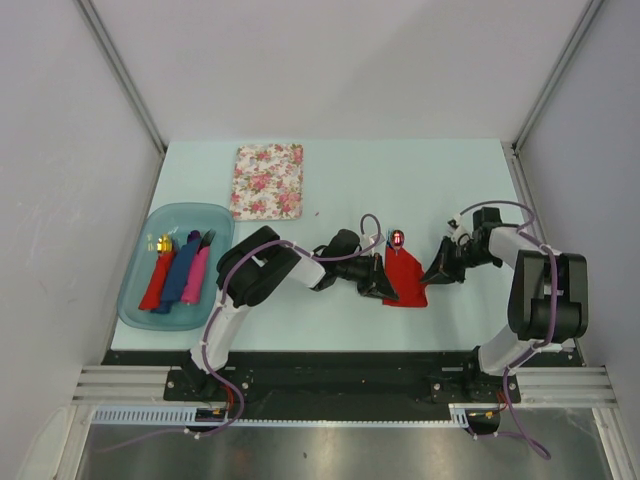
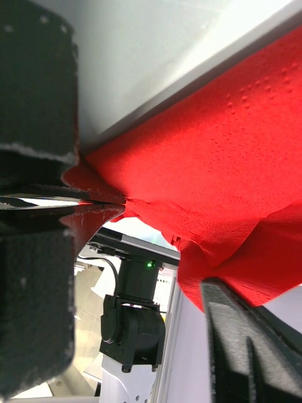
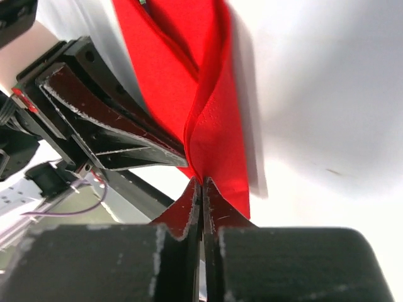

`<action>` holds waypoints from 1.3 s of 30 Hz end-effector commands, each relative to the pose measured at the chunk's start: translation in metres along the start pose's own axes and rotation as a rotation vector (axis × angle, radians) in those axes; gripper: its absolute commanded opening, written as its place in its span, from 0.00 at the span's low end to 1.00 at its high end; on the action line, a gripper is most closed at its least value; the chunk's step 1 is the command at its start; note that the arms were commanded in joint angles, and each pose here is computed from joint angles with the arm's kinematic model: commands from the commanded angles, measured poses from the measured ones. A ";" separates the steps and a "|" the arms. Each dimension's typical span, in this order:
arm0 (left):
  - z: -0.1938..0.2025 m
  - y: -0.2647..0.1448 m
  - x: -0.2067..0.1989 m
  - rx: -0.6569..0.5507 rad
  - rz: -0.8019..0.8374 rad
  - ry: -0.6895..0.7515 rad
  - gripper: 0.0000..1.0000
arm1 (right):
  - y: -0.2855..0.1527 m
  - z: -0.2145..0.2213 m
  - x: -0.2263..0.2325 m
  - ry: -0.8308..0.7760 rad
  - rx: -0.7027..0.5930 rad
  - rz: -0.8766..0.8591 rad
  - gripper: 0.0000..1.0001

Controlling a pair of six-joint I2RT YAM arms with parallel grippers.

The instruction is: Place the utensils on the paper napkin and roll it up

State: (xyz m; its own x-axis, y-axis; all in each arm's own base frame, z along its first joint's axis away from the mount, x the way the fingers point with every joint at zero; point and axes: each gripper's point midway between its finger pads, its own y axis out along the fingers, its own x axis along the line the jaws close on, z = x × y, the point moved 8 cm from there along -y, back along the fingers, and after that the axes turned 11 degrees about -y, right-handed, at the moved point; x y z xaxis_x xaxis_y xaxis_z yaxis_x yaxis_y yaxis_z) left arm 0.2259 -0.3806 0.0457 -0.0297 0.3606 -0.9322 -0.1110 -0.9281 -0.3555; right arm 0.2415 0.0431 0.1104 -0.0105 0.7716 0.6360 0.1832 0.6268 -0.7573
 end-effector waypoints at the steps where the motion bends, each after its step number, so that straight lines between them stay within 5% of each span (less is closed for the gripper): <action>1: 0.001 0.004 0.031 -0.032 -0.121 -0.019 0.07 | -0.004 -0.017 0.022 -0.137 -0.074 0.004 0.00; 14: 0.000 0.004 0.029 -0.031 -0.119 -0.014 0.06 | 0.031 -0.021 0.062 -0.188 -0.004 -0.088 0.00; 23: 0.000 0.005 0.030 -0.031 -0.119 -0.015 0.05 | 0.017 -0.015 0.035 -0.154 -0.036 0.110 0.11; 29: -0.001 0.004 0.030 -0.031 -0.118 -0.014 0.05 | 0.008 -0.010 0.025 -0.134 -0.040 0.183 0.64; 39: 0.000 0.004 0.030 -0.033 -0.119 -0.014 0.05 | 0.013 -0.006 -0.007 -0.025 0.019 0.243 0.73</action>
State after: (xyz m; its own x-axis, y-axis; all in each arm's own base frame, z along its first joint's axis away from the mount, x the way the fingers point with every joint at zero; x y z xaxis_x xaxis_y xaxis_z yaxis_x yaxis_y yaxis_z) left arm 0.2266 -0.3814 0.0466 -0.0262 0.3640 -0.9310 -0.1168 -0.9261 -0.3588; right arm 0.2539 0.0571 0.1071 -0.0437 0.8890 0.4559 0.1985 0.4550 -0.8681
